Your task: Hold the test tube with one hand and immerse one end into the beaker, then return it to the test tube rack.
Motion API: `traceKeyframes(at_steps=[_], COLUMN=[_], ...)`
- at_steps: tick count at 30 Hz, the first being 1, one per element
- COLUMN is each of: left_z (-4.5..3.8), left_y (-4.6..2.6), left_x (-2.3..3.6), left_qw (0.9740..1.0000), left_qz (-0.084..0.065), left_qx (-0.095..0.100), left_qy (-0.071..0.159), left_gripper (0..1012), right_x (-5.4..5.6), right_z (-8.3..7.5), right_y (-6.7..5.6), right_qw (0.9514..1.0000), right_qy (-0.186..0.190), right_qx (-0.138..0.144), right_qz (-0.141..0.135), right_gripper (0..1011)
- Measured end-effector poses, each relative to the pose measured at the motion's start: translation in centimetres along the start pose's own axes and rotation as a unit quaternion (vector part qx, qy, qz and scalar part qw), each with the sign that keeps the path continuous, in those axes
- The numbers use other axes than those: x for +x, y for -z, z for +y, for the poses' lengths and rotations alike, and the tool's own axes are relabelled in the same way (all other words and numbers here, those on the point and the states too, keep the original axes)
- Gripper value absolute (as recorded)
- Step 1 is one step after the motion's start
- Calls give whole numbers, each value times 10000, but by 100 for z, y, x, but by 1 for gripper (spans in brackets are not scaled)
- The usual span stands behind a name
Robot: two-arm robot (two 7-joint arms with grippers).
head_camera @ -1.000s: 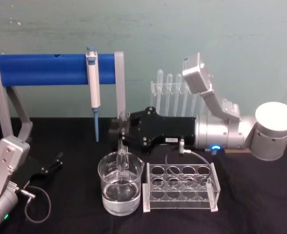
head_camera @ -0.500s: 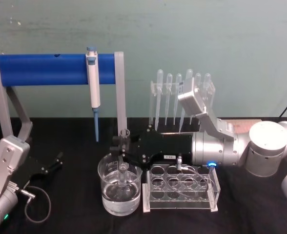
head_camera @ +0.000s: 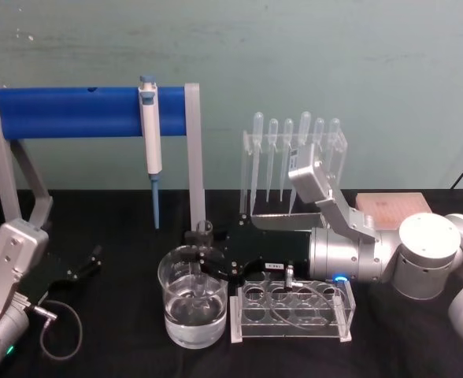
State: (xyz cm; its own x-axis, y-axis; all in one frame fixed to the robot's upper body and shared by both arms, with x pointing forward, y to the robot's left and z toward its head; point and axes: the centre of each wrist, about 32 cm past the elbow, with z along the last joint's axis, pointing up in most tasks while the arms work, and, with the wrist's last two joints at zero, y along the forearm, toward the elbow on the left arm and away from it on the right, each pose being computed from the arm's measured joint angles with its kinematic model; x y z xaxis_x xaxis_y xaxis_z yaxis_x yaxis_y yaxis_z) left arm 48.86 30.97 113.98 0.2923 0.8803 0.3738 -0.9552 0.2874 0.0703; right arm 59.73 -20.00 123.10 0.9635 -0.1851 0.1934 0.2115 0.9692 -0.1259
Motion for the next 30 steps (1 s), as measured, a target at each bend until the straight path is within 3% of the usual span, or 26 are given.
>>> traceKeyframes(at_steps=[30], left_z=[0], left_y=[0], left_x=[0], left_qw=[10000], left_qz=[0], left_qx=[0], left_qy=[0], left_gripper=[1000], right_x=[-25], right_z=[64], right_y=[129], right_qw=[10000], right_qy=[-13], right_qx=[-25], right_qz=[37], right_gripper=[225])
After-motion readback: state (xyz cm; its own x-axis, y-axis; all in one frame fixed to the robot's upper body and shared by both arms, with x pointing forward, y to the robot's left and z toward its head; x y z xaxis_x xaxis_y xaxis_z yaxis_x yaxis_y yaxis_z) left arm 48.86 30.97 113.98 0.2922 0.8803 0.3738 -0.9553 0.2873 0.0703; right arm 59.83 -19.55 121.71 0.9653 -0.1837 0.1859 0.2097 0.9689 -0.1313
